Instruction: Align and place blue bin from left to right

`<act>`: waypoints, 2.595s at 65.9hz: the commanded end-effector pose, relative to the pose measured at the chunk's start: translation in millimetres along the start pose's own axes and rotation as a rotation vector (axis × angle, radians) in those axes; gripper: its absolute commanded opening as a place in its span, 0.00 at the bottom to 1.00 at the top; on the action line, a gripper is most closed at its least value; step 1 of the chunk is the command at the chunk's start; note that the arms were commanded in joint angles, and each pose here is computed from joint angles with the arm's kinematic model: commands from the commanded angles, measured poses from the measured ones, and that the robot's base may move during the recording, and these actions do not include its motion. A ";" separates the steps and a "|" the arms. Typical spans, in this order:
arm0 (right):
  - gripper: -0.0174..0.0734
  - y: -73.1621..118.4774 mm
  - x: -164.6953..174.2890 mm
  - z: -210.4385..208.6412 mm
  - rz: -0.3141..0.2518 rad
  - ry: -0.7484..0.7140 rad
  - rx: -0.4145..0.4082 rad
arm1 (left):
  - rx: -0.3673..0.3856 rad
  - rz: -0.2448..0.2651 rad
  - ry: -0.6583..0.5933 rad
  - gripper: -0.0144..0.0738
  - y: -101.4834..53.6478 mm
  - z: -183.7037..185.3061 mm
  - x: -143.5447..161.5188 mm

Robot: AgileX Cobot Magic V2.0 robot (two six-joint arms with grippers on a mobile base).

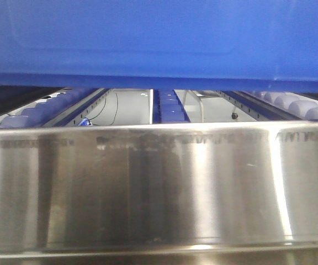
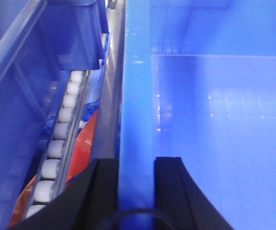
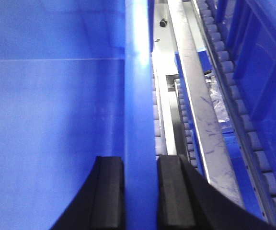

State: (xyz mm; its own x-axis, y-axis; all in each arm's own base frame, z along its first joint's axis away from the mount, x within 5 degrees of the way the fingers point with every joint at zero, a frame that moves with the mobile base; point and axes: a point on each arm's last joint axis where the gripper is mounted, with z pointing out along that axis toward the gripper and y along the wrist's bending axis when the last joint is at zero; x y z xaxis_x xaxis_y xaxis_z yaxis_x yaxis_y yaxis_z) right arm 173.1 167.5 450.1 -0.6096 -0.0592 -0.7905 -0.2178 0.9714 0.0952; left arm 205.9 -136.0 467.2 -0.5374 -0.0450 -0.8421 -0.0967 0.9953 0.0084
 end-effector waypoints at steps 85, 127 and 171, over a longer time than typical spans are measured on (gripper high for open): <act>0.11 6.2 -9.6 -6.5 0.003 -0.100 -0.089 | 0.073 0.003 -0.092 0.04 -5.2 -5.6 -8.7; 0.11 9.0 -14.1 61.4 0.026 -0.026 0.005 | 0.108 -0.086 0.139 0.04 -15.1 86.6 -3.0; 0.34 3.0 -14.8 74.8 0.036 -0.005 0.047 | 0.097 -0.071 0.164 0.07 -21.6 101.0 1.6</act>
State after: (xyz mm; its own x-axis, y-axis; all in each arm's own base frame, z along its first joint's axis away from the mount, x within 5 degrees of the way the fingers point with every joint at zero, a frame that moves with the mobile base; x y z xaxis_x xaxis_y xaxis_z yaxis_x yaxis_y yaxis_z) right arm 238.5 184.4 404.7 -0.6766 -0.0500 -0.7346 -0.1145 0.9927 0.0378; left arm 292.4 -143.1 403.8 -0.6964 -0.1075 -0.7096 -0.1001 0.9936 -0.0523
